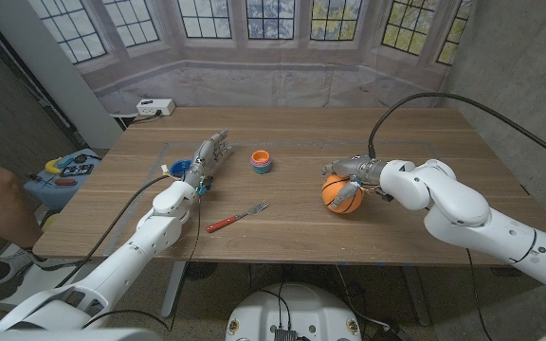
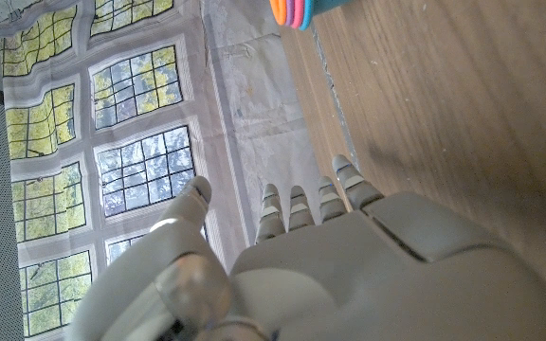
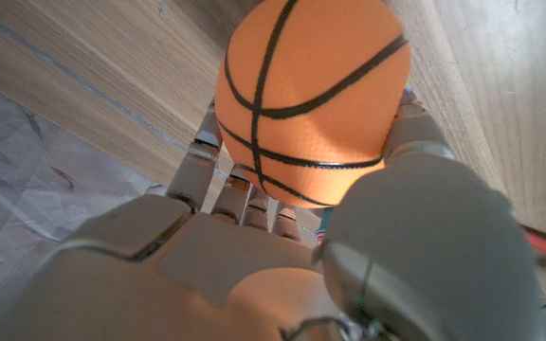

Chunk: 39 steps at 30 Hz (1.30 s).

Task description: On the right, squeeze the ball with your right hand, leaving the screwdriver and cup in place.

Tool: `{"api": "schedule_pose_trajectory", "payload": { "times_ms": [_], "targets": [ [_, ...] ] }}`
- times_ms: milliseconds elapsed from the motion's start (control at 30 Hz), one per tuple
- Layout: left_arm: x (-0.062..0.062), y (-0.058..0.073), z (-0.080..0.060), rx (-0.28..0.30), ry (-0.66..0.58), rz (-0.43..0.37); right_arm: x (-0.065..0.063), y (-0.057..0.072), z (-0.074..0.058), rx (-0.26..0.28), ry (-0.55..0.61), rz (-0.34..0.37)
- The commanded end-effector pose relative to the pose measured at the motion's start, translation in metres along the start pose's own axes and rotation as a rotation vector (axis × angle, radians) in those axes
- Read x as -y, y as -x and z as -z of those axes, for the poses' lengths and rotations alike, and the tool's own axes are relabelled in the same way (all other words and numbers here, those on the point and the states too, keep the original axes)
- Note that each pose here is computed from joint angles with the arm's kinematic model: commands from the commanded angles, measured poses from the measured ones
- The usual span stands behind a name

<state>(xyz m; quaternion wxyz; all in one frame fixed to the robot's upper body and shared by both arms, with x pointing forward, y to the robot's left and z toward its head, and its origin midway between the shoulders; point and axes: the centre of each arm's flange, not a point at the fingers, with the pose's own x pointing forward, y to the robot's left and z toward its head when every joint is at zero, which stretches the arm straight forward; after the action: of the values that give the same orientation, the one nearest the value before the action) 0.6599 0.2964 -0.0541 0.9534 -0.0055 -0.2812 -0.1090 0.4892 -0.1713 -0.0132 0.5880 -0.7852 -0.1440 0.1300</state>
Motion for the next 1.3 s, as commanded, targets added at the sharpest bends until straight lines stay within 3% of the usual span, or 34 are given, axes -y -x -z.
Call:
{"api": "schedule_pose_trajectory", "payload": {
  "times_ms": [33, 833, 1300],
  "targets": [
    [0.0, -0.001, 0.001, 0.001, 0.006, 0.0, 0.016, 0.002, 0.004, 0.025, -0.055, -0.004],
    [-0.001, -0.004, 0.0, 0.012, 0.016, 0.0, 0.042, -0.003, 0.018, 0.103, -0.203, -0.01],
    [-0.002, -0.005, 0.001, 0.014, 0.019, -0.001, 0.054, -0.002, 0.025, 0.126, -0.265, 0.025]
  ]
}}
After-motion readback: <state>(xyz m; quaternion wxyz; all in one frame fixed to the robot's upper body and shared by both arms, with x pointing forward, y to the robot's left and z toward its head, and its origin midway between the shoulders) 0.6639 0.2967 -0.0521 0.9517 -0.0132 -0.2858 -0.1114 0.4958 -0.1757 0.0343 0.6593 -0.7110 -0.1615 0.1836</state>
